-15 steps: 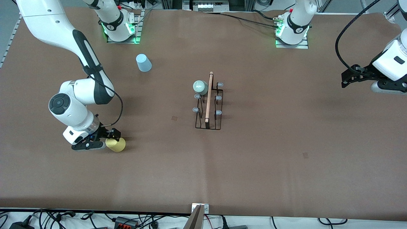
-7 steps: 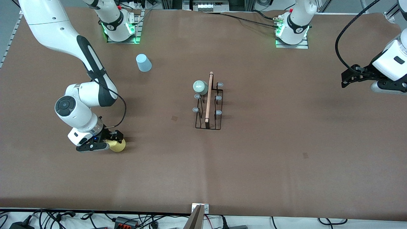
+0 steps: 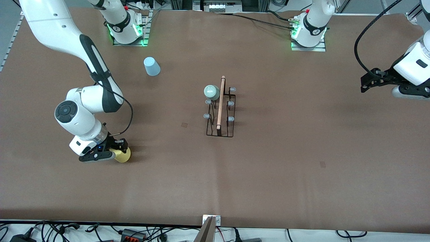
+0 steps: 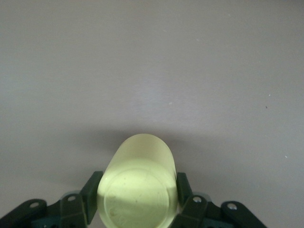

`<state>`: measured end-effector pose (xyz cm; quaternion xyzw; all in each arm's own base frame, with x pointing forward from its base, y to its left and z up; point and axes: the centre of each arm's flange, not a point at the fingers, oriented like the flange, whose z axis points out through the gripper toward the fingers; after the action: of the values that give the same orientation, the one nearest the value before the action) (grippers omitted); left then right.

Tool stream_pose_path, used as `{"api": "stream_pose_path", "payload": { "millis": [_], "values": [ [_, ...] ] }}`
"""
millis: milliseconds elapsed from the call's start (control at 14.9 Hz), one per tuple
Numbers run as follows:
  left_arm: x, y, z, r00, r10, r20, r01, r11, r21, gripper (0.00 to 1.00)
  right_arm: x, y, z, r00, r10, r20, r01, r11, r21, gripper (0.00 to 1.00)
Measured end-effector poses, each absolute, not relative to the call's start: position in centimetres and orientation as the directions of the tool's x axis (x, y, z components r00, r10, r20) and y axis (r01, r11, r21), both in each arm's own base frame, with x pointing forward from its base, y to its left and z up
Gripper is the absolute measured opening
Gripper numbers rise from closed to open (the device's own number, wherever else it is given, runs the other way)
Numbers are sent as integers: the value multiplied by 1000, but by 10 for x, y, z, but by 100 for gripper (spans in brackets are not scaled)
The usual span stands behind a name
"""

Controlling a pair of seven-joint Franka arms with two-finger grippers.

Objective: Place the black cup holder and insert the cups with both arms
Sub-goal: 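Grasp and lift the yellow cup with the right gripper, then lower the yellow cup onto a rack peg with the right gripper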

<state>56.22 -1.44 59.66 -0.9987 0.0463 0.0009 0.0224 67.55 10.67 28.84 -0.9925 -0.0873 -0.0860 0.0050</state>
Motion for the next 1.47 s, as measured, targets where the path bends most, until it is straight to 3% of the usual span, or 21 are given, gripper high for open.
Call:
{"api": "stream_pose_path", "payload": {
  "millis": [201, 335, 737, 1473],
  "values": [
    [562, -14, 596, 996, -92, -5, -92, -995, -45, 100, 647, 185, 375, 987, 55, 150, 61, -997, -37, 67],
    [562, -14, 596, 996, -91, -5, -92, -995, -45, 100, 616, 255, 403, 988, -71, 141, -58, -994, -95, 67],
    [562, -13, 596, 996, -90, -7, -90, -995, -45, 100, 535, 413, 402, 953, -294, 77, -277, -945, -174, 67],
    [562, -10, 596, 996, -85, -10, -86, -995, -44, 100, 539, 441, 350, 935, -343, 90, -314, -919, -239, 67]
  ]
}}
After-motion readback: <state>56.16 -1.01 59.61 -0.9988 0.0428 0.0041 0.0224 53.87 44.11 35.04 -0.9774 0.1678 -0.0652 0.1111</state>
